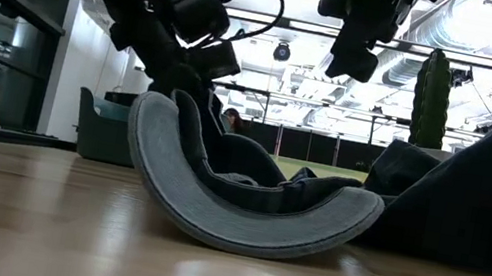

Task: Pick & Place hat
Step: Put the top blue cap into the blue bin

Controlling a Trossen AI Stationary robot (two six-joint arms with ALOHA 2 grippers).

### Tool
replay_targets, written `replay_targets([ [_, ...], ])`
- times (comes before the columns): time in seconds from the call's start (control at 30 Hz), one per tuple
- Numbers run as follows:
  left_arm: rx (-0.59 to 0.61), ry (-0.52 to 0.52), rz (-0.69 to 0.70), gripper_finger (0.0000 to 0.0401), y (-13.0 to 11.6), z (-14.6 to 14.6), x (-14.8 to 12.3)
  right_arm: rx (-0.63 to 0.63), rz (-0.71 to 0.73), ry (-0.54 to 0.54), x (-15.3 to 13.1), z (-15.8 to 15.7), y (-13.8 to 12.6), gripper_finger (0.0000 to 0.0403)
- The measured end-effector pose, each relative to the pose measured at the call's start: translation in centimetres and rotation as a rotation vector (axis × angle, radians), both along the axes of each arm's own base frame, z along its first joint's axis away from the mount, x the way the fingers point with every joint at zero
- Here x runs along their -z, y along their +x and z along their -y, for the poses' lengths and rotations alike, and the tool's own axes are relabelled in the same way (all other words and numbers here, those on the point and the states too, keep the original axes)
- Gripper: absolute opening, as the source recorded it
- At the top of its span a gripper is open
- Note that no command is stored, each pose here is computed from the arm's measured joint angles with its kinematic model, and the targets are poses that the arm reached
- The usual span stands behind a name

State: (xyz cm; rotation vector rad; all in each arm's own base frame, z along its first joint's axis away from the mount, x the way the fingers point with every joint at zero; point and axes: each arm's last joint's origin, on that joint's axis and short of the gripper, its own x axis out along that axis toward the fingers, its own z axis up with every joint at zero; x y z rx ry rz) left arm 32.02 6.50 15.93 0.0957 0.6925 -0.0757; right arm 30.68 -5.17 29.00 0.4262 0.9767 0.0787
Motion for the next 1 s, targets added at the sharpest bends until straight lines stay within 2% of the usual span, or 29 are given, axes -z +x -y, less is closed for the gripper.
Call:
replay_targets([
  [0.43,0.014,-0.059,0.021,0.0010,0.1,0.2,-0.1,0.011,-0.004,-0.017,0.0,0.1,0.0,0.0183],
  [0.53,-0.027,-0.069,0.028,0.0005,0.2,0.1,-0.2,0.011,-0.004,-0.017,0.0,0.1,0.0,0.0183],
  [0.83,-0.053,-0.079,0.022,0.0001,0.2,0.1,-0.3,0.017,-0.006,-0.011,0.0,0.1,0.0,0.0183],
  [1.0,-0.034,-0.060,0.006,0.0000,0.8,-0.1,-2.4,0.038,-0.012,0.008,0.0,0.1,0.0,0.0183],
])
